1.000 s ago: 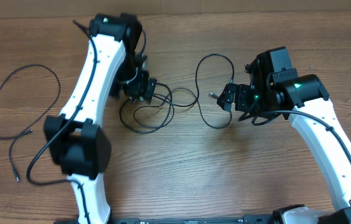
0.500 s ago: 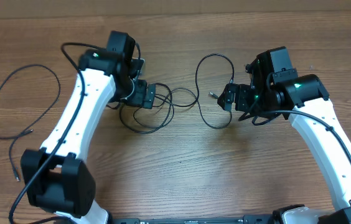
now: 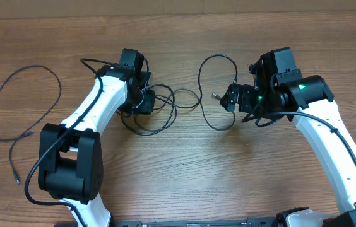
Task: Untangle cables
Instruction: 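Move the left gripper back to the remaining cable pile, then grasp a cable with the left gripper and pull it to the left side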
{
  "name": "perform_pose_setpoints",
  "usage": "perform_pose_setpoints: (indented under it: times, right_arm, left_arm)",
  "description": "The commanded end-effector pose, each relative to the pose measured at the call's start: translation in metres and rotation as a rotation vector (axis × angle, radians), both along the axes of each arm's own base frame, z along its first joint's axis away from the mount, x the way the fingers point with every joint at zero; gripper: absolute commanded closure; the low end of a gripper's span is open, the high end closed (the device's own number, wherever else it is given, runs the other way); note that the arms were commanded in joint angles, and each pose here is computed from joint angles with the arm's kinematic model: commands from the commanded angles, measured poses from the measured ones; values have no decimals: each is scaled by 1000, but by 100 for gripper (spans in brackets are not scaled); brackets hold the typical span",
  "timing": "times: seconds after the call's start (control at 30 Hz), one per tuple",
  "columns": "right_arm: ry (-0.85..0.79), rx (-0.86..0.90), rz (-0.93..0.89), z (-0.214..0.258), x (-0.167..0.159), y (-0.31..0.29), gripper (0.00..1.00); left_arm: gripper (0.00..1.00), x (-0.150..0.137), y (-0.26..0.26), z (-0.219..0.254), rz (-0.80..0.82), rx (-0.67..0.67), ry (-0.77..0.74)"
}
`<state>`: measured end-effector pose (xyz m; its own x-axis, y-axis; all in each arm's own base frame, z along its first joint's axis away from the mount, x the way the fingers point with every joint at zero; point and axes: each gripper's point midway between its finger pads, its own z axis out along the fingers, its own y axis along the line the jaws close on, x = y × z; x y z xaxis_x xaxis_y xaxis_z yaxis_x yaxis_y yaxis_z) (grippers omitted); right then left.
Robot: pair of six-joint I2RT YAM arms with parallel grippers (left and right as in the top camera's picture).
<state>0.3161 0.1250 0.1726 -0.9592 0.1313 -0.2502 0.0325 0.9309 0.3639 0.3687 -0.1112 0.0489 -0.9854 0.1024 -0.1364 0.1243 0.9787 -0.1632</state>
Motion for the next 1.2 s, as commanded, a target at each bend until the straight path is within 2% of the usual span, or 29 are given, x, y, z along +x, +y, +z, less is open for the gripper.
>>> perform_pose_setpoints:
  times: [0.0,0.17,0.23,0.27,0.47,0.83,0.87,0.9,1.07,1.17]
  right_arm:
    - [-15,-7,0,2,3,0,0]
    - [-15,-7,0,2,3,0,0]
    - [-15,-7,0,2,3,0,0]
    - [-14,-7,0,2,3,0,0]
    - [-15,-7,0,2,4,0,0]
    - [-22,-5,0,3,5,0,0]
    - [-24,-5,0,3,6,0,0]
    - [-26,-4,0,4,6,1,0]
    - [-23,-4,0,3,5,1,0]
    - [-22,-5,0,3,5,0,0]
  left_arm:
    - [84,0,-6,5,14,-37,15]
    - [85,7,-7,32,6,-34,8]
    - [74,10,-8,41,-4,-33,1]
    - [60,10,-8,43,-6,-33,0]
    - [45,0,-3,31,-17,-7,34]
    - [35,-39,-2,-15,-39,18,145]
    - [37,-41,-3,-16,-44,21,149]
    - [45,-42,-3,-17,-47,28,147]
    - [94,-28,-5,-7,-48,33,102]
    - [96,-9,-7,18,-41,20,50]
